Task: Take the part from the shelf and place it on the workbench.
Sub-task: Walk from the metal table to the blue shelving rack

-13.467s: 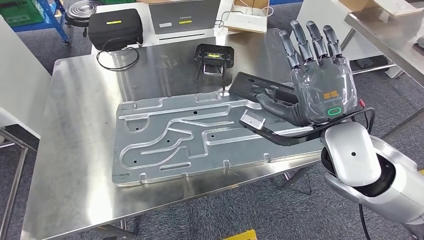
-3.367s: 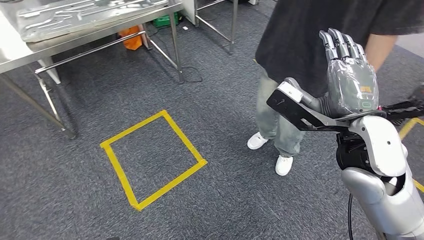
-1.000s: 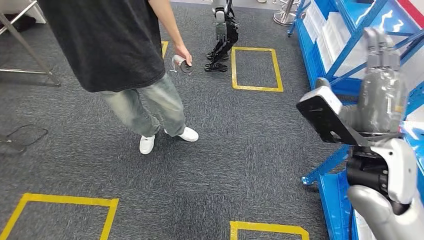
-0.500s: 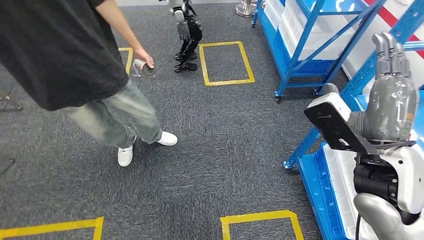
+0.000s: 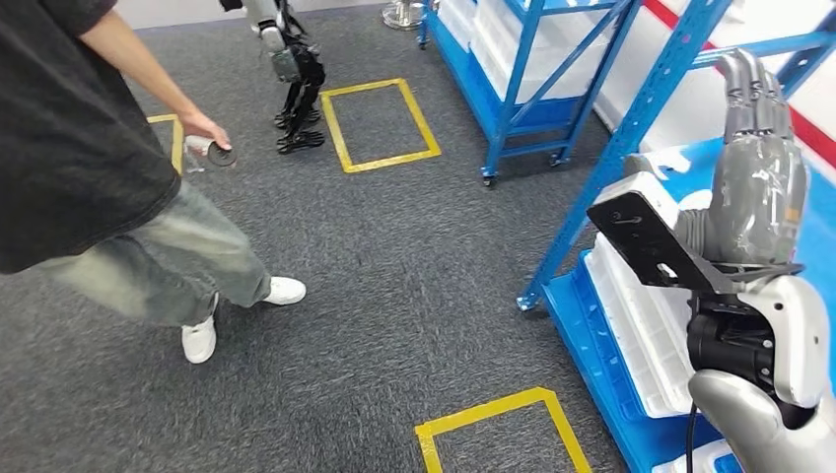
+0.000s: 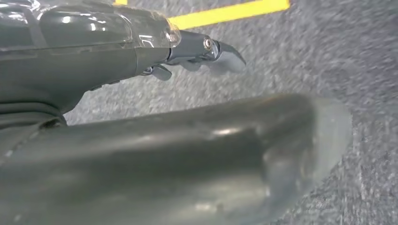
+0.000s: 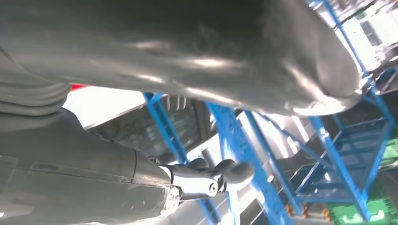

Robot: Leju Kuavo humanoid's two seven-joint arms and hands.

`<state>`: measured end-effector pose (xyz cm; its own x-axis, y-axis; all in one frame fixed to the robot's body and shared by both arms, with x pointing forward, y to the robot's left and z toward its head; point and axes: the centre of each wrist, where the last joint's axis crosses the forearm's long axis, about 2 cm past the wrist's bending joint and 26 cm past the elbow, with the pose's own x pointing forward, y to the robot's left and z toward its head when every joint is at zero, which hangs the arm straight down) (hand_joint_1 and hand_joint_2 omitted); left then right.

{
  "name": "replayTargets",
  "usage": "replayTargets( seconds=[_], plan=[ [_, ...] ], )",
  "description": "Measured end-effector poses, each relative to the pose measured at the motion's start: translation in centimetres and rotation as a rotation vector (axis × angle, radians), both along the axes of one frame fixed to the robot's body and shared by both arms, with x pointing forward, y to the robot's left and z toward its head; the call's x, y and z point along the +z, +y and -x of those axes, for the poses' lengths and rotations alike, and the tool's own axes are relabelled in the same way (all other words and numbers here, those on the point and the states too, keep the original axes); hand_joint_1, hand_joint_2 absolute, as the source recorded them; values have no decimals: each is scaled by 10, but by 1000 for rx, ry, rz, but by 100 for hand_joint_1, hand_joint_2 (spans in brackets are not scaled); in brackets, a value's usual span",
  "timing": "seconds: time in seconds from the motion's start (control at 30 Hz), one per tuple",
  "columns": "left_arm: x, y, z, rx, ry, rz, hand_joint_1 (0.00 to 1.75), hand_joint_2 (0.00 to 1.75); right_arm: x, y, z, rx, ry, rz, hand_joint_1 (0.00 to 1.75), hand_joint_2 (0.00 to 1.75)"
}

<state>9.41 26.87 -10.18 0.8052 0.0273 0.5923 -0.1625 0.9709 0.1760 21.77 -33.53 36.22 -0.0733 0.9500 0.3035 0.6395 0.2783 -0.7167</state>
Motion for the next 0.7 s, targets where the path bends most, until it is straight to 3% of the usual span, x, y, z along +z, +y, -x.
replayTargets(
  seconds=[0.47, 0.7],
  plan=[
    [2, -4, -6, 7, -6, 6, 0, 0, 2, -7, 2, -35, 11, 5, 0, 0],
    [-1, -4, 4, 23, 10, 1, 0, 0, 2, -10, 4, -49, 10, 2, 0, 0]
  ],
)
